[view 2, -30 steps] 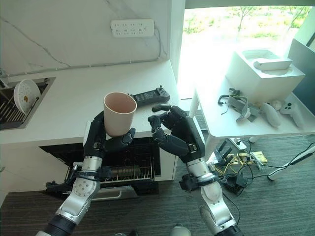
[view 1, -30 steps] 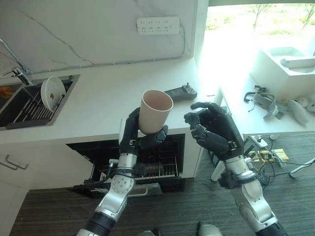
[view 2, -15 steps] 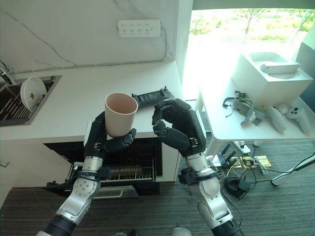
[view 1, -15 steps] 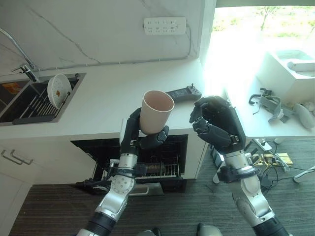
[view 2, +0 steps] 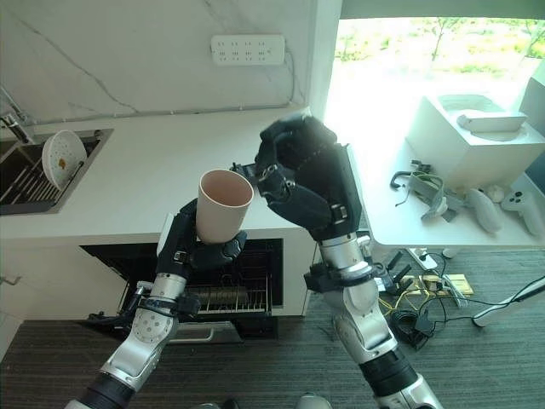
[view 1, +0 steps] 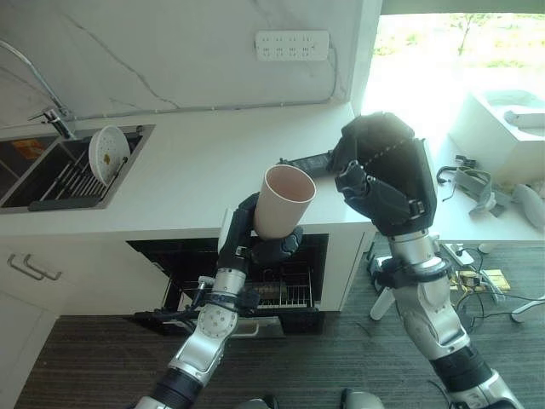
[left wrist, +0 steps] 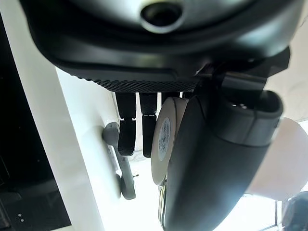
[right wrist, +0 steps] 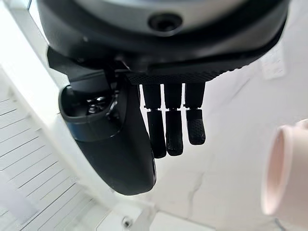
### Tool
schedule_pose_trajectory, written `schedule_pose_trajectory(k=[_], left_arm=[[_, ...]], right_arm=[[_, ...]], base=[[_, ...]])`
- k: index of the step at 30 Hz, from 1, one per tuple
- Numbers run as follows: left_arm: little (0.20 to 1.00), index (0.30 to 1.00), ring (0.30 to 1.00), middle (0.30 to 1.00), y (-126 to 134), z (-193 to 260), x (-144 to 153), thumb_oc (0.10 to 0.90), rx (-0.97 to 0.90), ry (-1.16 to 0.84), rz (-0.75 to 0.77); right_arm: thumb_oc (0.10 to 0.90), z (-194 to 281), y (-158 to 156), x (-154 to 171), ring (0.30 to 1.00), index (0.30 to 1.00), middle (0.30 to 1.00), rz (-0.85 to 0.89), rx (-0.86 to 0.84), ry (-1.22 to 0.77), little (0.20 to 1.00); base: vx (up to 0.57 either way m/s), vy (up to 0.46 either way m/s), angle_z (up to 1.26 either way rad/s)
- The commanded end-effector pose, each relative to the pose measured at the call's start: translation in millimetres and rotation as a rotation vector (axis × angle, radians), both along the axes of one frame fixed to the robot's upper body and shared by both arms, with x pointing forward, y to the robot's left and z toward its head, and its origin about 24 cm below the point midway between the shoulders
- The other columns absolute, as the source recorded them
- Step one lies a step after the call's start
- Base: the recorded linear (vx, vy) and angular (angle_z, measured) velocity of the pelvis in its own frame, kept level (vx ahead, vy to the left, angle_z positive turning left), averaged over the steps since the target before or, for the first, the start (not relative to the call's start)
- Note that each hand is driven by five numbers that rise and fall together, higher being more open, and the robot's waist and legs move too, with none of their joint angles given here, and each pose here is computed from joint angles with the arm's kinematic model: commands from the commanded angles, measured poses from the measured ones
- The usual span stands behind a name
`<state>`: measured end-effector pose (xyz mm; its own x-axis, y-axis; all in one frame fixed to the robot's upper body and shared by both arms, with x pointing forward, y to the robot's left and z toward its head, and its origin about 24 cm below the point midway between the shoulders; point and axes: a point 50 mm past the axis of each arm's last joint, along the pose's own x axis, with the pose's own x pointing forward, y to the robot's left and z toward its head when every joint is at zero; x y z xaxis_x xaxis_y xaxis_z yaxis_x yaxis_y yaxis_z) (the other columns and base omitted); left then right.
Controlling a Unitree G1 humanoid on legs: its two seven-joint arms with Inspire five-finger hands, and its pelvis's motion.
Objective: Place the dishes in the dishwasher.
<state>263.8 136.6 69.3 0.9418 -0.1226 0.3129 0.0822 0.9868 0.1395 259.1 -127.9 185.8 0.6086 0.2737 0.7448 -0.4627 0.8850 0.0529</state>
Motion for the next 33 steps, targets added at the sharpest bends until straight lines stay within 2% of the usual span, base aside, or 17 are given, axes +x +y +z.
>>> schedule_pose_trajectory(k=[1,7,9,10,11,12,13,14,18,24,30,33], left_arm=[[0.300,0.300,0.300,0.300,-22.6,51.9,10.3,0.400,-0.001,-0.250,-0.161],[0.300,0.300,0.300,0.300,-34.4,51.7,6.9,0.400,-0.024,-0.240,-0.318],[0.300,0.300,0.300,0.300,-40.8,53.7,4.8,0.400,-0.036,-0.233,-0.433],[0.300,0.300,0.300,0.300,-45.5,54.7,3.5,0.400,-0.047,-0.224,-0.513],[0.300,0.300,0.300,0.300,-49.1,55.0,2.7,0.400,-0.067,-0.210,-0.580],[0.300,0.300,0.300,0.300,-51.2,55.5,1.9,0.400,-0.081,-0.198,-0.632],[0.300,0.300,0.300,0.300,-55.2,55.2,0.5,0.400,-0.096,-0.174,-0.713],[0.300,0.300,0.300,0.300,-57.0,55.9,-0.1,0.400,-0.099,-0.164,-0.746],[0.300,0.300,0.300,0.300,-58.9,63.8,-4.4,0.400,-0.096,-0.158,-0.888],[0.300,0.300,0.300,0.300,-48.0,68.9,-4.0,0.400,-0.074,-0.169,-0.892],[0.300,0.300,0.300,0.300,-41.6,64.1,-4.6,0.400,-0.086,-0.139,-0.877],[0.300,0.300,0.300,0.300,-41.5,62.3,-4.0,0.400,-0.103,-0.125,-0.863]], right_arm=[[0.400,48.4,9.1,-11.3,0.300,0.300,0.300,0.031,0.061,-0.227,0.300],[0.400,55.5,9.2,1.8,0.300,0.300,0.300,0.058,0.067,-0.146,0.300],[0.400,54.2,6.9,10.6,0.300,0.300,0.300,0.063,0.073,-0.096,0.300],[0.419,52.4,4.1,15.3,0.328,0.328,0.328,0.057,0.063,-0.075,0.328],[0.483,50.8,2.4,18.2,0.425,0.425,0.425,0.050,0.062,-0.059,0.425],[0.515,48.8,0.2,20.5,0.472,0.472,0.472,0.045,0.061,-0.046,0.472],[0.698,44.3,-2.7,25.3,0.747,0.747,0.747,0.053,0.057,-0.003,0.747],[0.800,42.0,-4.2,27.5,0.900,0.900,0.900,0.061,0.060,0.016,0.900],[0.800,23.3,-12.8,39.7,0.900,0.900,0.900,0.111,0.035,0.126,0.900],[0.800,-1.2,-9.5,40.8,0.900,0.900,0.900,0.219,-0.104,0.241,0.900],[0.800,-9.2,-9.9,35.1,0.900,0.900,0.900,0.295,-0.117,0.272,0.900],[0.800,-6.7,-11.4,34.6,0.900,0.900,0.900,0.277,-0.104,0.262,0.900]], base=[[0.02,-0.007,0.05],[0.02,0.000,0.09],[0.01,0.002,0.06],[0.01,0.003,0.07],[0.01,0.004,0.08],[0.02,0.011,0.08],[0.01,0.011,0.11],[0.01,0.013,0.11],[0.00,0.010,0.05],[0.01,-0.007,0.11],[0.01,-0.017,0.03],[0.00,0.000,0.00]])
